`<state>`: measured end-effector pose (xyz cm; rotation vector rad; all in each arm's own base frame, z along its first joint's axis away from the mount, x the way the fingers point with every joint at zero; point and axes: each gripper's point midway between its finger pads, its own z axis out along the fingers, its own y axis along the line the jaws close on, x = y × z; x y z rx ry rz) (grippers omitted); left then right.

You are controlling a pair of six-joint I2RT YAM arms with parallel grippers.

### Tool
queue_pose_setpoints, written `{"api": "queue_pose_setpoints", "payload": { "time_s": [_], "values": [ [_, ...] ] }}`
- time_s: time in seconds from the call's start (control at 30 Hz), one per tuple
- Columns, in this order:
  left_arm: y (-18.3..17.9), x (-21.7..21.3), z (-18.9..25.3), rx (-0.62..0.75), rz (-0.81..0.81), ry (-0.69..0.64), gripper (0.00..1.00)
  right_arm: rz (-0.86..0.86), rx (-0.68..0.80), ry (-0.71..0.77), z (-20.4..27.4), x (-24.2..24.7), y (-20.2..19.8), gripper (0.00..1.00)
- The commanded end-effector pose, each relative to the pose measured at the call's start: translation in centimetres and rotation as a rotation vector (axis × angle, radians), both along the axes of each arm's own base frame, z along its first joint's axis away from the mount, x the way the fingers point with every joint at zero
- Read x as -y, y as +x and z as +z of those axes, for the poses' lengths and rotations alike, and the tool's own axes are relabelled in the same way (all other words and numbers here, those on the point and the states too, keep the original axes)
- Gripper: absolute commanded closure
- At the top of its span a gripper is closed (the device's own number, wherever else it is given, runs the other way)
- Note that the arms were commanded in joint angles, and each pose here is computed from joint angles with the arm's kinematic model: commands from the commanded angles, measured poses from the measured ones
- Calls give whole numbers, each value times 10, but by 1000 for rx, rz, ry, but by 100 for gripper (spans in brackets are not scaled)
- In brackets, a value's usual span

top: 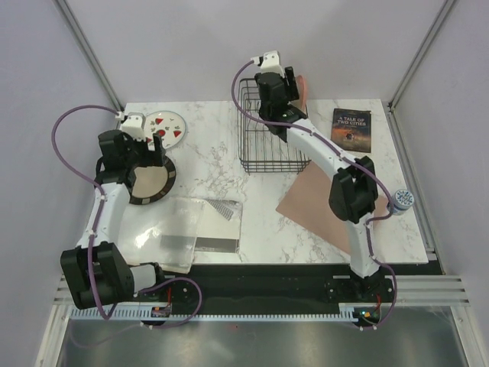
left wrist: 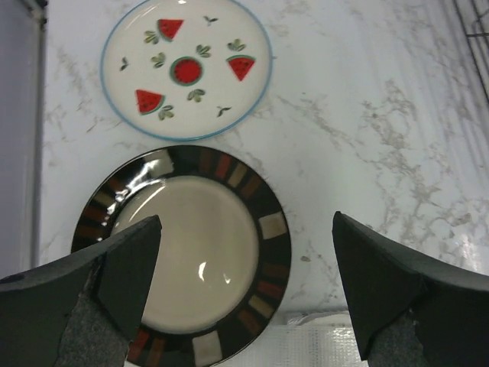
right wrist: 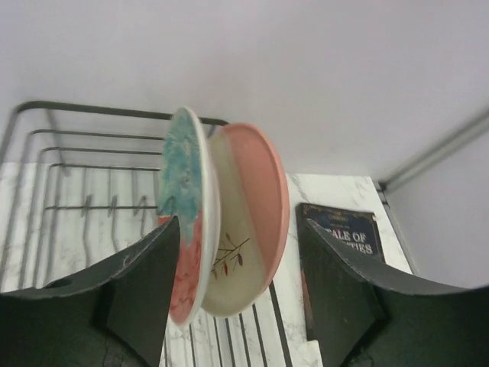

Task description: Load the plates into the dish rack

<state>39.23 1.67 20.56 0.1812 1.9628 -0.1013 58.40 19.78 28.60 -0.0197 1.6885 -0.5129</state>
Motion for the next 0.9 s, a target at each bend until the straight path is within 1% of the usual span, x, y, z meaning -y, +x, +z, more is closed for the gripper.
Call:
{"api": "queue_pose_setpoints", "payload": {
  "time_s": [0.0,0.03,0.07,0.1,0.17,0.2,0.23,0.27,0.3,0.33,0.37,0.4,0.43,0.47,0.5,0.53,0.57,0.6,0.63,0.67,0.7,0.73,0.77,0.8,0.87],
  "values": [
    [-9,-53,4,-80,245,48,0,404,15,88,51,-58,-41,22],
    [-11,-57,2,-97,258,48,0,519,4,105,60,-71,-54,22],
    [-18,-66,-4,-130,288,44,0,756,-60,121,49,-107,-72,23],
    [-20,-70,-5,-141,304,46,0,856,-116,133,32,-121,-85,27],
    [-28,-84,-14,-191,349,31,0,1026,-169,207,27,-147,-108,28],
    [-31,-86,-18,-210,357,11,0,1157,-217,308,28,-170,-127,28],
    [-34,-91,-20,-218,368,1,0,1230,-268,360,16,-184,-134,28],
    [-38,-90,-23,-233,365,-5,0,1303,-272,405,25,-197,-140,26],
    [-40,-89,-23,-233,365,-7,0,1442,-348,528,27,-216,-165,25],
    [-42,-88,-18,-218,363,-9,0,1471,-437,619,4,-229,-165,26],
    [-46,-86,-18,-225,357,-13,0,1529,-406,692,20,-242,-164,25],
    [-48,-83,-17,-223,354,-23,0,1576,-436,771,19,-254,-170,25],
    [-52,-82,-16,-229,357,-27,0,1548,-566,934,-5,-269,-172,25],
    [-55,-80,-10,-217,357,-30,0,1583,-531,962,6,-281,-171,28],
    [-61,-75,-10,-234,350,-47,0,1575,-546,996,1,-295,-175,29],
    [-64,-73,-8,-230,344,-51,0,1559,-553,1021,-13,-307,-171,30],
    [-70,-69,2,-202,335,-55,0,1555,-533,1020,-13,-315,-170,31],
    [-76,-64,2,-214,334,-71,0,1557,-540,1012,-18,-330,-179,32],
    [-80,-62,6,-209,335,-77,0,1490,-569,1015,-43,-338,-172,32],
    [-87,-58,18,-177,328,-81,0,1484,-564,1022,-40,-348,-175,32],
    [-94,-54,20,-183,328,-92,0,1448,-581,1039,-51,-353,-172,32],
    [-100,-51,26,-169,324,-96,0,1363,-606,1074,-72,-357,-164,32],
    [-104,-45,32,-153,307,-107,0,1336,-627,1081,-85,-362,-166,33],
    [-113,-39,46,-104,295,-110,0,1312,-652,1088,-101,-365,-166,33],
    [-125,-26,56,-78,252,-133,0,1280,-676,1087,-118,-372,-170,34]
  ]
}}
